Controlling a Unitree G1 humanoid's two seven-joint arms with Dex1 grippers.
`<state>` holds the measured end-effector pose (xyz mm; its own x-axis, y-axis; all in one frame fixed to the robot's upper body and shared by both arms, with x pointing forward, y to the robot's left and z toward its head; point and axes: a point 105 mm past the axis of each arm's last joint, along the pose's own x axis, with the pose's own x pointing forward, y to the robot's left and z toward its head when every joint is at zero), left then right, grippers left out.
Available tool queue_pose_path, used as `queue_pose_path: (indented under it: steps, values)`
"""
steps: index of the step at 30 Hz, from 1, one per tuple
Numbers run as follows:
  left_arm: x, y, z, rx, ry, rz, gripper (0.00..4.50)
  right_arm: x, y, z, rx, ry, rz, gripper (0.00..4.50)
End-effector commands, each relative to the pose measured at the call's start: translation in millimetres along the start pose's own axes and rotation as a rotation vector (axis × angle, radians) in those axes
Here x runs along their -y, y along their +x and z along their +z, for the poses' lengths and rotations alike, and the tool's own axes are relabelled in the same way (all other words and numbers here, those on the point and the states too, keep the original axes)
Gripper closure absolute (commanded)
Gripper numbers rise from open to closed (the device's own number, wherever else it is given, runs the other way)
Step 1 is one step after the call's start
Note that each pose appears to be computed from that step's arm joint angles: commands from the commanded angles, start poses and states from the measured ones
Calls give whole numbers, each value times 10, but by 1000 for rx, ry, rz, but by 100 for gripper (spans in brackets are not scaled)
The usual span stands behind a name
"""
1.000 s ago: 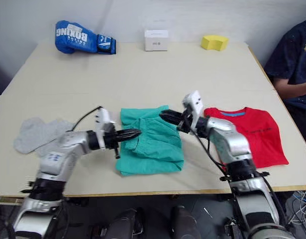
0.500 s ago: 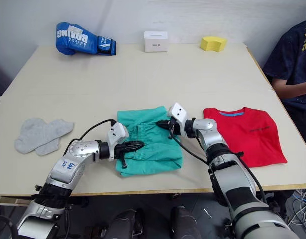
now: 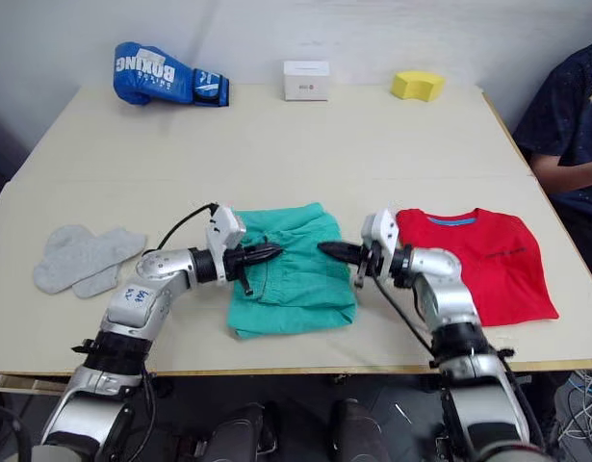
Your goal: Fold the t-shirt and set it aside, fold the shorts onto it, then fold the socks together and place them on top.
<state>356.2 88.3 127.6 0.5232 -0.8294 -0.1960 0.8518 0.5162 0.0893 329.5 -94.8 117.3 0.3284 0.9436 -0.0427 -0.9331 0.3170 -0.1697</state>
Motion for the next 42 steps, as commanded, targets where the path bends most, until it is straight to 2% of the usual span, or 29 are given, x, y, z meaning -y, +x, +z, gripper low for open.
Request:
queue_pose_path:
  steps: [1,3,7,11,15,17,18,21,24,29,31,32,34,35,38,42]
  values:
    - [-11,85,-204,-75,10,15,450,-151,20,-60,-36,-58,-8,448]
    - [-14,115,-305,-113,14,20,450,-296,-43,-129,-75,-75,31,448]
    - [-28,131,-343,-107,-13,43,450,-519,-254,-3,-96,-84,92,448]
    - [10,79,-396,-107,-13,32,450,-316,-518,201,-98,-18,-74,448]
    - [24,47,-409,-98,-11,28,450,-18,-752,228,-121,81,-237,448]
    - [47,51,-409,-92,-9,19,450,125,-775,196,-105,260,-290,448]
    - [58,55,-409,-92,-4,13,450,154,-764,183,-101,359,-287,432]
    - [76,66,-392,-88,6,5,450,202,-651,193,-114,487,-222,363]
    - [87,70,-359,-78,9,2,450,298,-537,89,-190,649,-218,260]
    - [120,46,-358,-79,21,-6,450,308,-318,-54,-315,911,-181,84]
    - [132,33,-371,-84,25,-7,450,283,-186,-73,-351,944,-149,16]
    - [136,30,-374,-85,26,-7,450,273,-152,-72,-360,948,-136,3]
    - [145,15,-382,-84,28,-2,450,174,0,6,-367,952,-51,23]
    - [147,5,-389,-86,39,2,450,190,71,38,-356,955,-54,47]
    - [148,-12,-394,-81,51,9,450,248,178,129,-313,972,-63,151]
    - [137,-16,-400,-80,63,17,450,343,184,169,-293,947,-108,288]
